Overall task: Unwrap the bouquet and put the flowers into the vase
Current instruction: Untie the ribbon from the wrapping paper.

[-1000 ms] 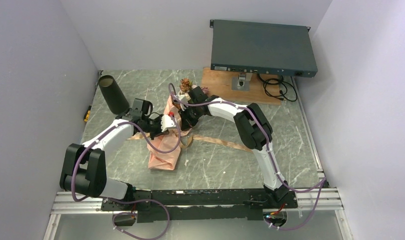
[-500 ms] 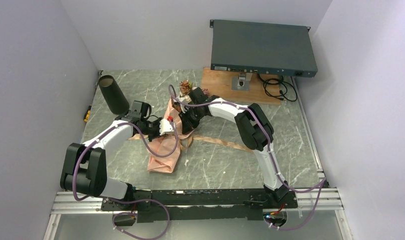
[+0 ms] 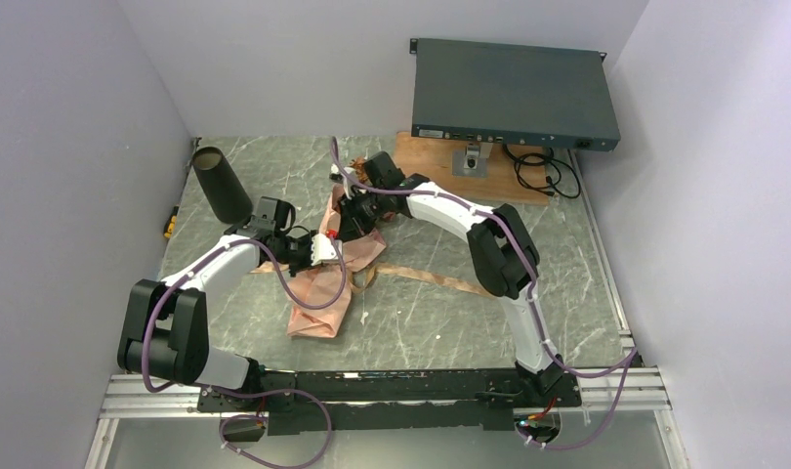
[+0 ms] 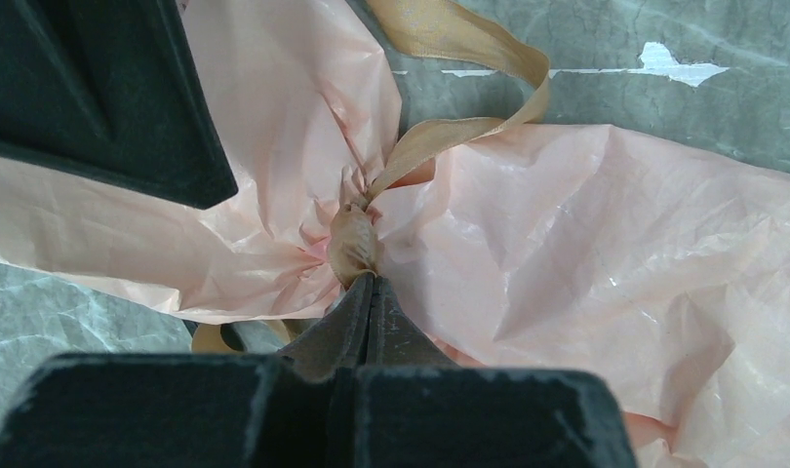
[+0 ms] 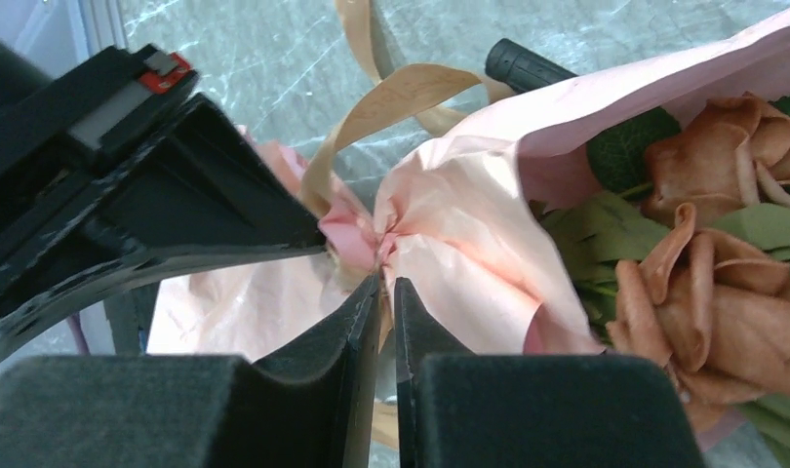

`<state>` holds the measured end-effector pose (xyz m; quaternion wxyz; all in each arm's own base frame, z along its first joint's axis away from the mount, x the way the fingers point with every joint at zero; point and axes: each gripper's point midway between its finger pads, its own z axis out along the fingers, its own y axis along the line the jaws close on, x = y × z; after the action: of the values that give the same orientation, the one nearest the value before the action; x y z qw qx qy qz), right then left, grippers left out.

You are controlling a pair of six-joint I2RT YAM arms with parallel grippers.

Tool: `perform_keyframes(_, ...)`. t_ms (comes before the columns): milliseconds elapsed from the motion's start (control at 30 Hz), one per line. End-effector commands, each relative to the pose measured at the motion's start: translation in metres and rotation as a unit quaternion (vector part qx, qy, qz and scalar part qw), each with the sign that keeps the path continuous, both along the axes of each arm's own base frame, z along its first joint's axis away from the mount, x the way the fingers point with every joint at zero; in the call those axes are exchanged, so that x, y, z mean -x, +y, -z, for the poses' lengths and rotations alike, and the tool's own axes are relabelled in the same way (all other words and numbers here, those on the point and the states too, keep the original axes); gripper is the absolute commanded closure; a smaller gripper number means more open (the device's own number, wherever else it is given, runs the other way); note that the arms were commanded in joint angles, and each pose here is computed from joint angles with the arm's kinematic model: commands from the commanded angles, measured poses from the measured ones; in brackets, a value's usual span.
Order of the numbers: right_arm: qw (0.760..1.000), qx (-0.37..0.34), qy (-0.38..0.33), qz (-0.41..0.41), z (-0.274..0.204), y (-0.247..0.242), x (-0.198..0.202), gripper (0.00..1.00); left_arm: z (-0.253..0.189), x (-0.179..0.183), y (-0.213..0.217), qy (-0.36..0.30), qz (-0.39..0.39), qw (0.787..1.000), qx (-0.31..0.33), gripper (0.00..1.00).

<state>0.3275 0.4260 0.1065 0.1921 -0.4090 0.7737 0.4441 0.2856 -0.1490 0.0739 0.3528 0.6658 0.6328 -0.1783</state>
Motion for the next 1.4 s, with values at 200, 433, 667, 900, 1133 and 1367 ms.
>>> perform_keyframes(200, 0.998, 0.052, -0.026, 0.011, 0.072, 0.007, -0.019, 0.98, -0.013, -0.002, -0.008, -0.006, 0.012, 1.000, 0.019, 1.00)
perform_keyframes(433, 0.994, 0.110, -0.028, 0.011, 0.124, -0.005, -0.011, 1.00, -0.061, -0.023, -0.039, -0.040, 0.006, 0.997, 0.060, 1.00)
perform_keyframes(667, 0.990, 0.136, -0.029, 0.007, 0.140, -0.015, -0.007, 1.00, -0.099, -0.028, -0.053, -0.068, -0.010, 0.993, 0.091, 1.00)
perform_keyframes(900, 0.990, 0.140, -0.026, 0.001, 0.142, -0.019, -0.002, 1.00, -0.067, 0.000, -0.028, -0.034, 0.016, 0.997, 0.062, 0.79)
perform_keyframes(1133, 0.990, 0.137, -0.018, -0.001, 0.141, -0.017, 0.000, 1.00, -0.044, 0.032, -0.052, 0.003, 0.113, 0.993, 0.032, 0.44)
perform_keyframes(1367, 0.991, 0.137, -0.010, -0.001, 0.143, -0.018, 0.002, 1.00, 0.002, 0.040, -0.058, 0.039, 0.151, 0.985, -0.068, 0.43)
